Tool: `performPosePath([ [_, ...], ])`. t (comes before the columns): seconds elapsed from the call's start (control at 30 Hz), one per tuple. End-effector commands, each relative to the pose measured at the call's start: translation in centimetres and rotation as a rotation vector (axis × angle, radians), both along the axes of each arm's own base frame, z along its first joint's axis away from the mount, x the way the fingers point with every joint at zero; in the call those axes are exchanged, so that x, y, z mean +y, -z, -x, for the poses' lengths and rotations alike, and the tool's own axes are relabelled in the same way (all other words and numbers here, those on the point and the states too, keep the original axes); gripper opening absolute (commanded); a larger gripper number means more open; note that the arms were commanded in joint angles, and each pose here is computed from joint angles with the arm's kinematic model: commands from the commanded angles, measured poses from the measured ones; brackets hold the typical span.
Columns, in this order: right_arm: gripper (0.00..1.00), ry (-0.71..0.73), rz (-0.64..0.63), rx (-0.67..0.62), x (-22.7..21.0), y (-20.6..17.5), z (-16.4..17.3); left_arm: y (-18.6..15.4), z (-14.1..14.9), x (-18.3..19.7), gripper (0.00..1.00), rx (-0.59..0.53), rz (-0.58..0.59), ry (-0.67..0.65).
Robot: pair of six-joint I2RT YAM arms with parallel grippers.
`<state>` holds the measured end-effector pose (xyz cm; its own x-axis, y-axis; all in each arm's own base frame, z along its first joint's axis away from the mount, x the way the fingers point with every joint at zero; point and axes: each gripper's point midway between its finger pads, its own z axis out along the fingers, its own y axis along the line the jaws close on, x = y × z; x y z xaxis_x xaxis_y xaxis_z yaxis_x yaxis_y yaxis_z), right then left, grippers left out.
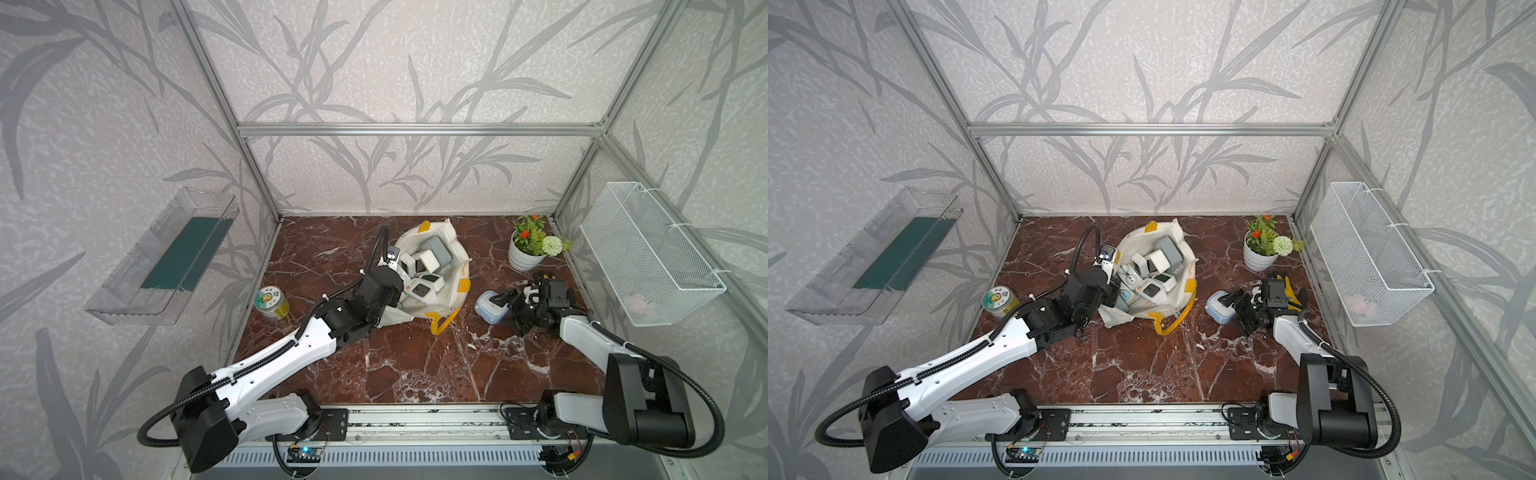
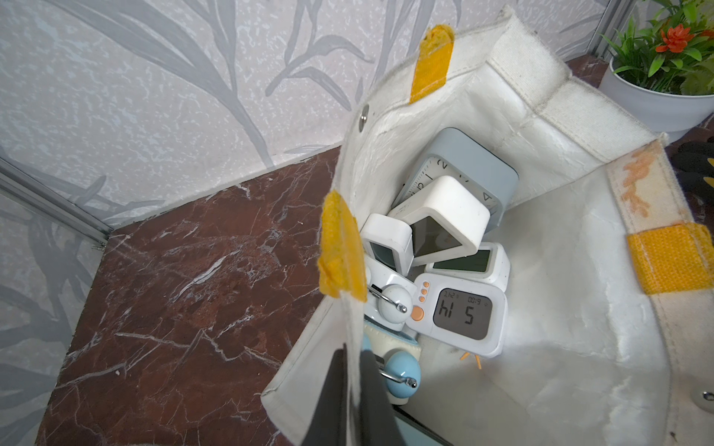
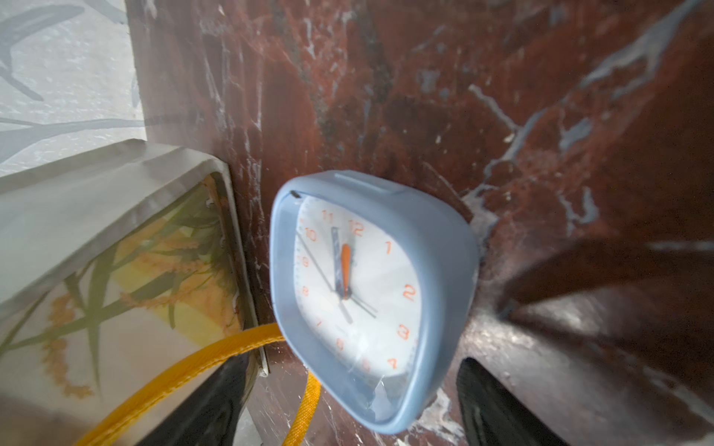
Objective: Take the alarm clock out of the canvas bag
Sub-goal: Place the alarm at the center of the board.
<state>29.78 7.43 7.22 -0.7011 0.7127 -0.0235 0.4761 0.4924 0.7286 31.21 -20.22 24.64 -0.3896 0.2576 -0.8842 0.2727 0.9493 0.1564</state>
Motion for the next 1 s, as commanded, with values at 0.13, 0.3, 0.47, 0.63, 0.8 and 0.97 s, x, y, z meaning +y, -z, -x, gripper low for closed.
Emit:
performPosePath([
  [0.13,0.85,-0.016,0.087,-0.237,0.8,-5.9,-0.9,-2.1,0.2,0.5,0.0,-0.045,0.008,-0.005],
  [0.3,0.85,-0.138,0.224,-0.496,4.1,-12.1,-1.0,-2.1,0.1,0.5,0.0,-0.052,-0.009,0.005],
  [0.47,0.85,-0.267,0.322,-0.692,8.4,-16.5,-0.3,-2.1,0.2,0.3,0.0,-0.056,-0.012,0.015],
  [0.63,0.83,-0.443,0.372,-0.871,13.9,-18.8,1.5,-2.6,0.2,0.1,0.0,-0.071,-0.012,0.025],
  [0.8,0.82,-0.594,0.392,-0.844,18.2,-16.4,2.8,-3.4,0.2,0.1,0.0,-0.11,-0.004,0.025],
  [0.97,0.81,-0.709,0.402,-0.79,21.5,-13.0,3.9,-4.5,0.1,0.0,0.0,-0.147,0.006,0.036],
])
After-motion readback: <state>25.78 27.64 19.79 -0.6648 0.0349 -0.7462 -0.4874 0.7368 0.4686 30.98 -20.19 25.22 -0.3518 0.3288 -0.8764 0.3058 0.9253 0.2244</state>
